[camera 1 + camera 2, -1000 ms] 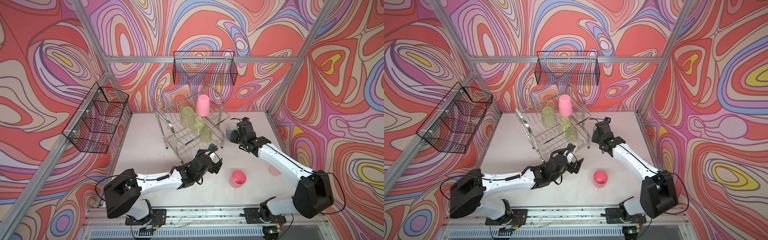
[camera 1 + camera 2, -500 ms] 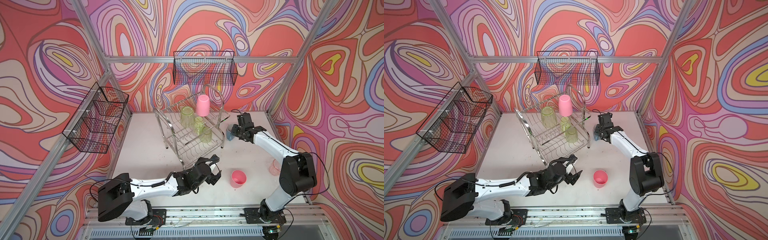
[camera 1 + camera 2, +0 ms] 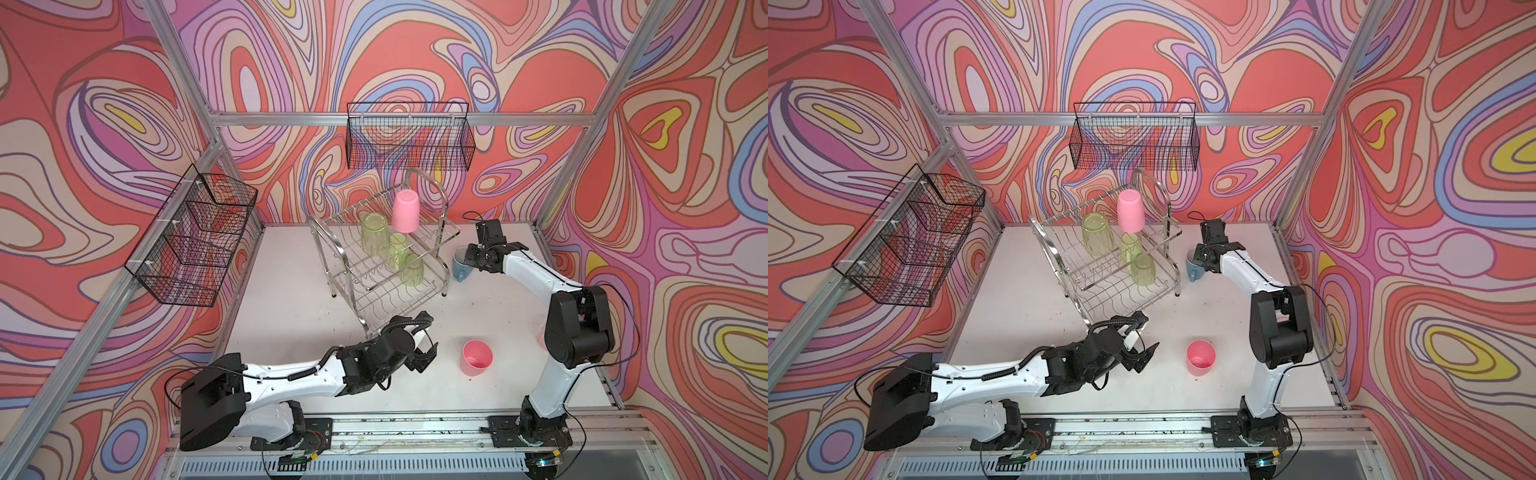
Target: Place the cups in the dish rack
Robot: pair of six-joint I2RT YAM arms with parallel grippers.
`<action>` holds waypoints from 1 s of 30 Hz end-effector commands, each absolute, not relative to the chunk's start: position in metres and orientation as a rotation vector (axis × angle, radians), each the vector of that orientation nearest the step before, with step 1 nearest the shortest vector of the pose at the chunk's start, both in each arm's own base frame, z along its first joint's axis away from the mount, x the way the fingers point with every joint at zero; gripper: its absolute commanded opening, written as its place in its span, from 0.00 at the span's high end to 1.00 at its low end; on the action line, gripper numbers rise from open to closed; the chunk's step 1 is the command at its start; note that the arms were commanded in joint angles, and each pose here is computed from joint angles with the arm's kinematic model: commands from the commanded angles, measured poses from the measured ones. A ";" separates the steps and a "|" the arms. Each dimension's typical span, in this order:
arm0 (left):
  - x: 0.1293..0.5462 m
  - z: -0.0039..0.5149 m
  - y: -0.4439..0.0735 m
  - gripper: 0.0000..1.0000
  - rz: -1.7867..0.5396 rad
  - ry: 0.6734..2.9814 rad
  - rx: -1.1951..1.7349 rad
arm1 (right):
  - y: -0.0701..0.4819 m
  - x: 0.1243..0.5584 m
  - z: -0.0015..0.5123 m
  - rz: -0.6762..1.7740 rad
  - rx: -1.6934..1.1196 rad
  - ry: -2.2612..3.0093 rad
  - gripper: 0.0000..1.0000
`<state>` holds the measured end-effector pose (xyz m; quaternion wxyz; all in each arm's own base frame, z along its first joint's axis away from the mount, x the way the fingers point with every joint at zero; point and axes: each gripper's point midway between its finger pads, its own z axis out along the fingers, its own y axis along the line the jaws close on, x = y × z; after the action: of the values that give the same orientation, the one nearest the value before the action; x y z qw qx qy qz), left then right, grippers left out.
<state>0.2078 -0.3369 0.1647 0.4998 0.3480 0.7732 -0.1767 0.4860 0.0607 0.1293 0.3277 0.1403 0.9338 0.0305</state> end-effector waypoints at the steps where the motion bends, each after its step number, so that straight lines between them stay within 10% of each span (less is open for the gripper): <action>1: 0.202 0.157 -0.331 0.05 -0.407 1.882 0.882 | 0.057 0.496 0.131 0.077 0.327 2.449 0.60; 30: 0.204 0.160 -0.325 0.06 -0.395 1.893 0.843 | 0.053 0.509 0.097 0.073 0.293 2.492 0.83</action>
<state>0.2052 -0.3306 0.1612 0.4930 0.3515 0.7778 -0.1685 0.5071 0.0530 0.1035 0.3136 0.1142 0.9423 0.0265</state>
